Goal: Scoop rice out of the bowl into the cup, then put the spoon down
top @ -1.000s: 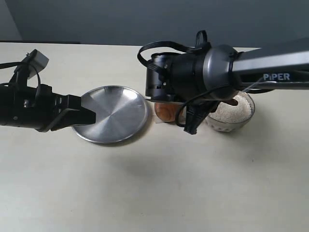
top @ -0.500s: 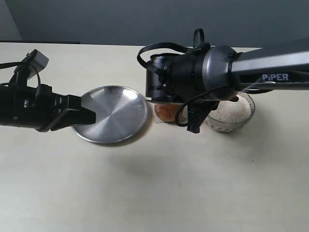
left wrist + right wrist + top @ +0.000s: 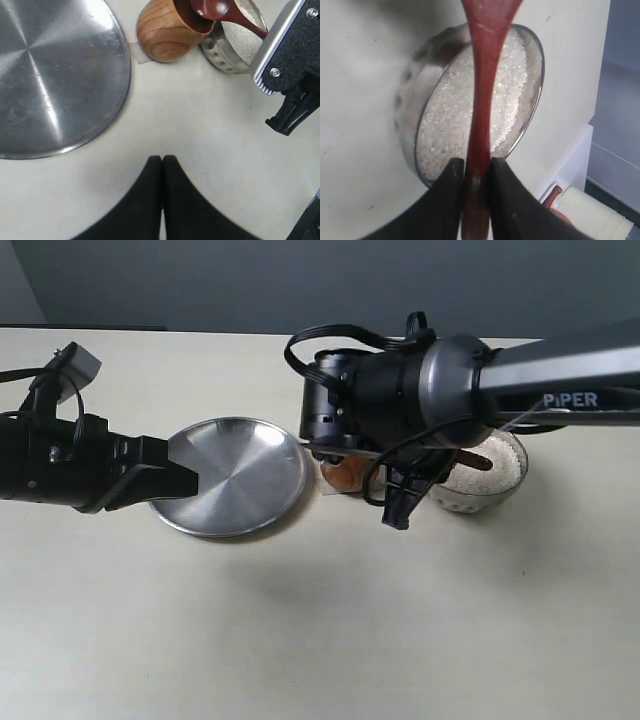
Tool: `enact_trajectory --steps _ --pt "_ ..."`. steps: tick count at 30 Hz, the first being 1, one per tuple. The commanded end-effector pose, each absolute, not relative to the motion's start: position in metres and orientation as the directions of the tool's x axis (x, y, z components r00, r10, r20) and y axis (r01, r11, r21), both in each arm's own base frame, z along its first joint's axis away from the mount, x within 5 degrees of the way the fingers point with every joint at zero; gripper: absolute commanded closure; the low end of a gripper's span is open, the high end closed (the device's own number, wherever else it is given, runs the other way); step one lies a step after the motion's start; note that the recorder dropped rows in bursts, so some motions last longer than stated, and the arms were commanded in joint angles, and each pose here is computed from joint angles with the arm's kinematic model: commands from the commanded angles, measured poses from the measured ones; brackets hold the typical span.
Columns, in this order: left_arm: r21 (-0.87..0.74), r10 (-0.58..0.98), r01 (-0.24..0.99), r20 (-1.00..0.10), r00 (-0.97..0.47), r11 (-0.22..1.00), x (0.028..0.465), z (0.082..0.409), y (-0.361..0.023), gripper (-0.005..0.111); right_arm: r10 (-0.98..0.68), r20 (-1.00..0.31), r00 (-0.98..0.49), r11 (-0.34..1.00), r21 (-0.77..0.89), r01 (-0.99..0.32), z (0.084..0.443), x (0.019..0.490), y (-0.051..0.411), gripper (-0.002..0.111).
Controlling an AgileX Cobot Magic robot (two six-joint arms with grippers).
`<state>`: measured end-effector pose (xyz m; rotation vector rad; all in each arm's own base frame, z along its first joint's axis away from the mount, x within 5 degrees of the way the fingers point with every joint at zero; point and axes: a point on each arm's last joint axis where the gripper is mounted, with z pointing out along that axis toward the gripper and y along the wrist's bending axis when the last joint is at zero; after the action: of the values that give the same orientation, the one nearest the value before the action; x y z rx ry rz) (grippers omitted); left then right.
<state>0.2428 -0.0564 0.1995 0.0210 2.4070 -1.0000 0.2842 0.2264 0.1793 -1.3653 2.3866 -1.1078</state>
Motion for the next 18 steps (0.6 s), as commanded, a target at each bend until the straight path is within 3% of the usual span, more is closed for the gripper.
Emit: enact_trajectory --steps 1,7,18 --pt "-0.666 -0.195 0.208 -0.477 -0.857 0.717 0.244 0.202 -0.058 0.106 -0.791 0.164 -0.589 0.348 -0.672 -0.654 0.188 0.281 0.224 0.109" --pt "-0.666 -0.195 0.208 -0.477 -0.857 0.717 0.244 0.202 -0.058 0.106 -0.771 0.082 -0.632 0.428 -0.668 -0.609 0.204 0.277 0.222 0.109" --pt "-0.670 -0.192 0.211 -0.474 -0.859 0.711 0.243 0.202 -0.058 0.106 -0.681 -0.032 -0.732 0.585 -0.625 -0.517 0.201 0.274 0.223 0.109"
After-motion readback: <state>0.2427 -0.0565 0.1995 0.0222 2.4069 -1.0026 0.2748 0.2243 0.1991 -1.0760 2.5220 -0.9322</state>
